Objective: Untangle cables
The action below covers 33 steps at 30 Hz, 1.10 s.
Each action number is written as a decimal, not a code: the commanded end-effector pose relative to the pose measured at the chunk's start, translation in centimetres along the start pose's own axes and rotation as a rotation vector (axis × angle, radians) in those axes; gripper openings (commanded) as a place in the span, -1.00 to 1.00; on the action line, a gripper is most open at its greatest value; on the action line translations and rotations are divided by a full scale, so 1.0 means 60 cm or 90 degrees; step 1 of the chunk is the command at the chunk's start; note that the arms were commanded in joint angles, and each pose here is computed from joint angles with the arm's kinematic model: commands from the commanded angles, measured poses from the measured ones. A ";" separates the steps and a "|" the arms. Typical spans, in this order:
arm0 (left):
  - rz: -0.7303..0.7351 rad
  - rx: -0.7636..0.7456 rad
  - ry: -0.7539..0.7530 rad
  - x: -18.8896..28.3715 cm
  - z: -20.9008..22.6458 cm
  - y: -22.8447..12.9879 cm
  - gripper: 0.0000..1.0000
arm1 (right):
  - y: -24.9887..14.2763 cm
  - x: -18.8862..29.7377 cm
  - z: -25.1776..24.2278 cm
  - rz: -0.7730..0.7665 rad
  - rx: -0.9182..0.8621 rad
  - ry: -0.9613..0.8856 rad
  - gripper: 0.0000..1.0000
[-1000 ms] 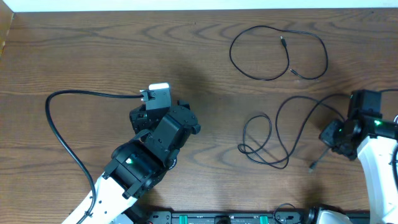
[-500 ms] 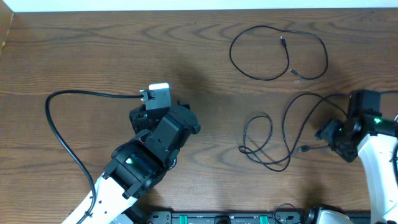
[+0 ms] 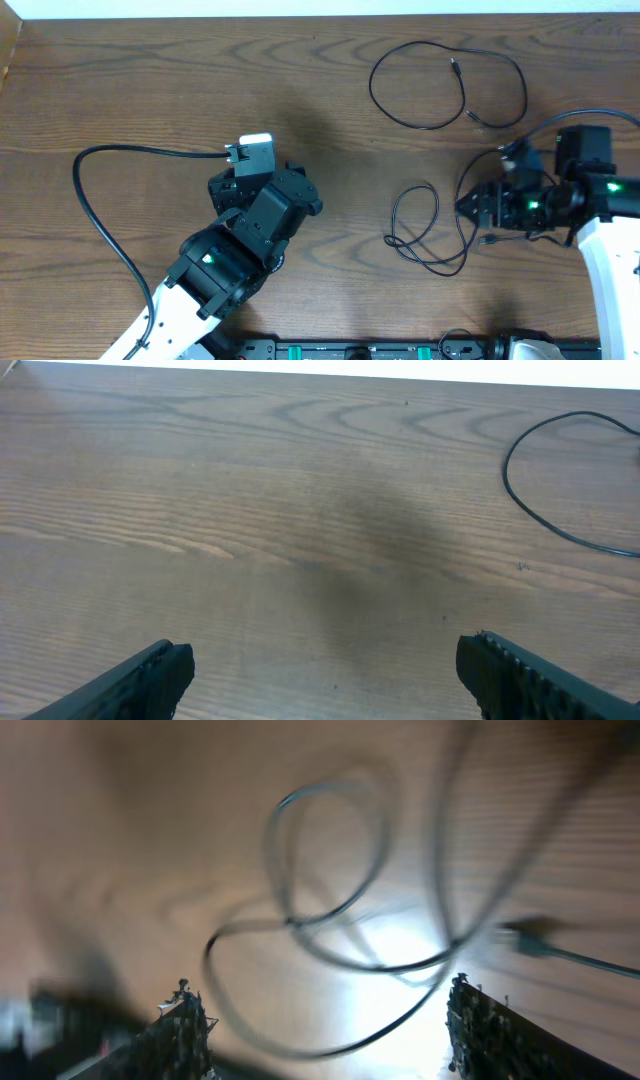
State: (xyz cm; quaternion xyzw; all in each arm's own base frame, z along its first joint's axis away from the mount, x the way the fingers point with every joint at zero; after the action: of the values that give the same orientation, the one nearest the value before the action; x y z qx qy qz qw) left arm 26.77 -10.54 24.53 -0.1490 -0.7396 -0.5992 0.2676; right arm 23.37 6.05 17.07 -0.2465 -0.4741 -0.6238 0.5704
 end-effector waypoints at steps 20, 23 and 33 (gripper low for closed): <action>-0.011 0.009 0.010 0.001 0.003 0.008 0.81 | -0.100 -0.169 0.087 0.124 0.200 -0.011 0.55; -0.011 0.009 0.010 0.001 0.003 0.008 0.81 | -0.112 -0.190 0.082 0.123 0.183 -0.027 0.33; -0.011 0.009 0.010 0.001 0.003 0.008 0.81 | -0.078 -0.183 0.084 0.075 0.180 -0.059 -0.98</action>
State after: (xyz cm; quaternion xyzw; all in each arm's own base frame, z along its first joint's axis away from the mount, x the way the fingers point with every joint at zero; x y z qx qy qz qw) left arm 26.77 -10.54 24.53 -0.1489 -0.7396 -0.5993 0.2676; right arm 18.61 15.53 7.18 -0.2087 -0.5503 -0.4875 0.6449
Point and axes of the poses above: each gripper's point midway between its finger pads, its own x axis back along the fingers, its own z axis along the line the jaws close on, y = z × x, the point moved 1 cm from there along x, back along the fingers, and after that the axes turned 9 degrees about x, right-handed, at the moved point
